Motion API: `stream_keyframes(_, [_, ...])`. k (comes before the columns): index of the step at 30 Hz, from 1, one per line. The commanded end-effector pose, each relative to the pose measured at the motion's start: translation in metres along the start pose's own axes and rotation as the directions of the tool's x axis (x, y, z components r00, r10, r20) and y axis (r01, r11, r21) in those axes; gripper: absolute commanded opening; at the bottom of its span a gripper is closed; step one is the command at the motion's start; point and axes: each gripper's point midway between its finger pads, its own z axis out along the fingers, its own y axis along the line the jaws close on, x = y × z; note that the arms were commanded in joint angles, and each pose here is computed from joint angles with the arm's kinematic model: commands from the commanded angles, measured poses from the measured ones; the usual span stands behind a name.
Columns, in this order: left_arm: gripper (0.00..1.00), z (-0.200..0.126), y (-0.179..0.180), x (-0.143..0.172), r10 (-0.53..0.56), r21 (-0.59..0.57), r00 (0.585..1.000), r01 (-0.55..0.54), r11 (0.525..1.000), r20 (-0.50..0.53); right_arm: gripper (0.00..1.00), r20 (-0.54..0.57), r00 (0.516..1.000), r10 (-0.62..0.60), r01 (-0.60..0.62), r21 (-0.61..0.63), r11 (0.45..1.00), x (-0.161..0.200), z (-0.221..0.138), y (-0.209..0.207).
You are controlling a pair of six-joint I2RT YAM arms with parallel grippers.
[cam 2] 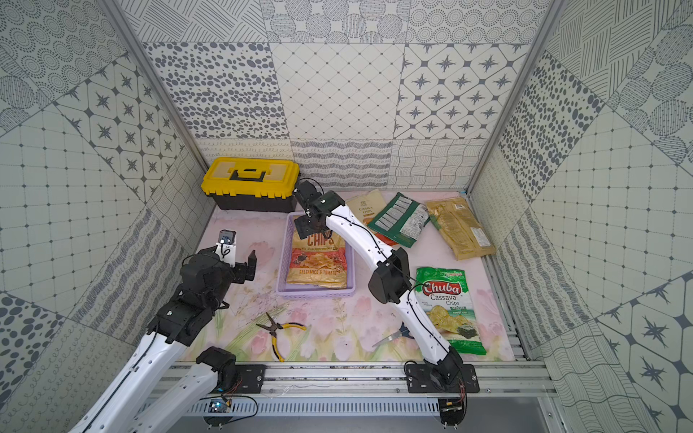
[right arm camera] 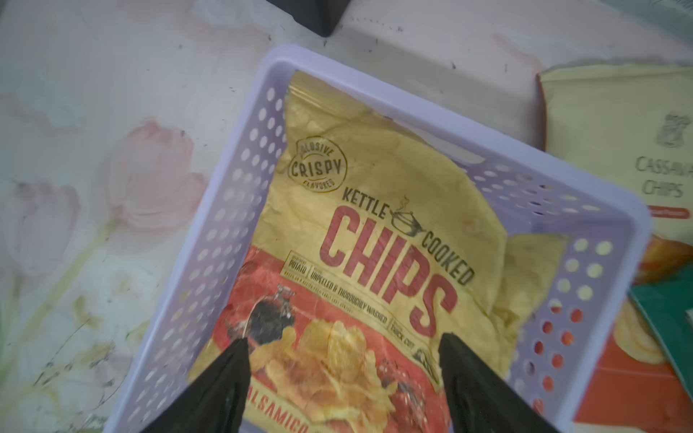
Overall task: Put the potato chips into the basket
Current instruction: Place the potato chip in the basket, then pick up the potato chip from the center of the board.
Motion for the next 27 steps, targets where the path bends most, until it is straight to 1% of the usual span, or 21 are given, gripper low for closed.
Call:
stream_keyframes(1, [0.99,0.001,-0.001,-0.01,-0.026,0.017,0.999,0.026,1.0,0.031,0.83,-0.11,0.988,0.107,-0.113,-0.043,0.993,0.024,0.058,-0.005])
stream_keyframes(3, [0.99,0.0,-0.002,-0.01,-0.031,0.023,0.999,0.03,0.999,0.03,0.83,-0.15,0.98,0.134,-0.143,-0.055,0.988,0.033,0.068,-0.007])
stream_keyframes(4, [0.99,-0.001,-0.002,-0.01,-0.033,0.023,0.999,0.032,0.999,0.032,0.84,-0.15,0.979,0.135,-0.144,-0.053,0.988,0.033,0.066,-0.007])
stream_keyframes(6, [0.99,-0.002,-0.001,-0.011,-0.036,0.022,0.999,0.035,0.999,0.038,0.84,-0.123,0.983,0.133,-0.142,-0.065,0.988,0.024,0.047,-0.005])
stream_keyframes(10, [0.99,-0.001,-0.003,-0.011,-0.041,0.035,0.999,0.04,0.999,0.034,0.85,0.003,0.992,0.13,-0.129,-0.098,0.987,-0.011,-0.013,-0.004])
stream_keyframes(12, [0.99,0.0,-0.008,-0.011,-0.056,0.063,0.998,0.054,0.997,0.021,0.86,0.074,0.987,0.139,-0.131,-0.106,0.986,-0.027,-0.051,-0.006])
stream_keyframes(15, [0.99,0.003,-0.023,-0.015,-0.077,0.143,0.997,0.077,0.987,-0.001,0.86,0.147,0.971,0.186,-0.169,-0.121,0.978,-0.039,-0.103,-0.016])
stream_keyframes(17, [0.98,0.006,-0.034,-0.022,-0.101,0.202,0.994,0.106,0.974,-0.038,0.86,0.179,0.96,0.216,-0.201,-0.095,0.975,-0.038,-0.131,-0.028])
stream_keyframes(19, [0.96,0.007,-0.045,-0.033,-0.121,0.255,0.989,0.14,0.957,-0.087,0.87,0.192,0.952,0.238,-0.232,-0.052,0.971,-0.027,-0.151,-0.044])
stream_keyframes(20, [0.94,0.007,-0.049,-0.035,-0.127,0.266,0.984,0.157,0.951,-0.128,0.88,0.193,0.947,0.258,-0.258,-0.024,0.966,-0.018,-0.16,-0.055])
stream_keyframes(23, [0.91,0.003,-0.068,-0.047,-0.157,0.312,0.968,0.213,0.926,-0.196,0.88,0.172,0.928,0.329,-0.336,0.014,0.942,0.016,-0.173,-0.084])
stream_keyframes(25, [0.9,0.0,-0.083,-0.053,-0.182,0.346,0.959,0.251,0.904,-0.219,0.88,0.177,0.901,0.396,-0.402,-0.001,0.915,0.042,-0.18,-0.104])
stream_keyframes(27, [0.9,-0.003,-0.098,-0.056,-0.215,0.374,0.945,0.297,0.878,-0.245,0.86,0.202,0.842,0.5,-0.501,-0.053,0.864,0.069,-0.192,-0.13])
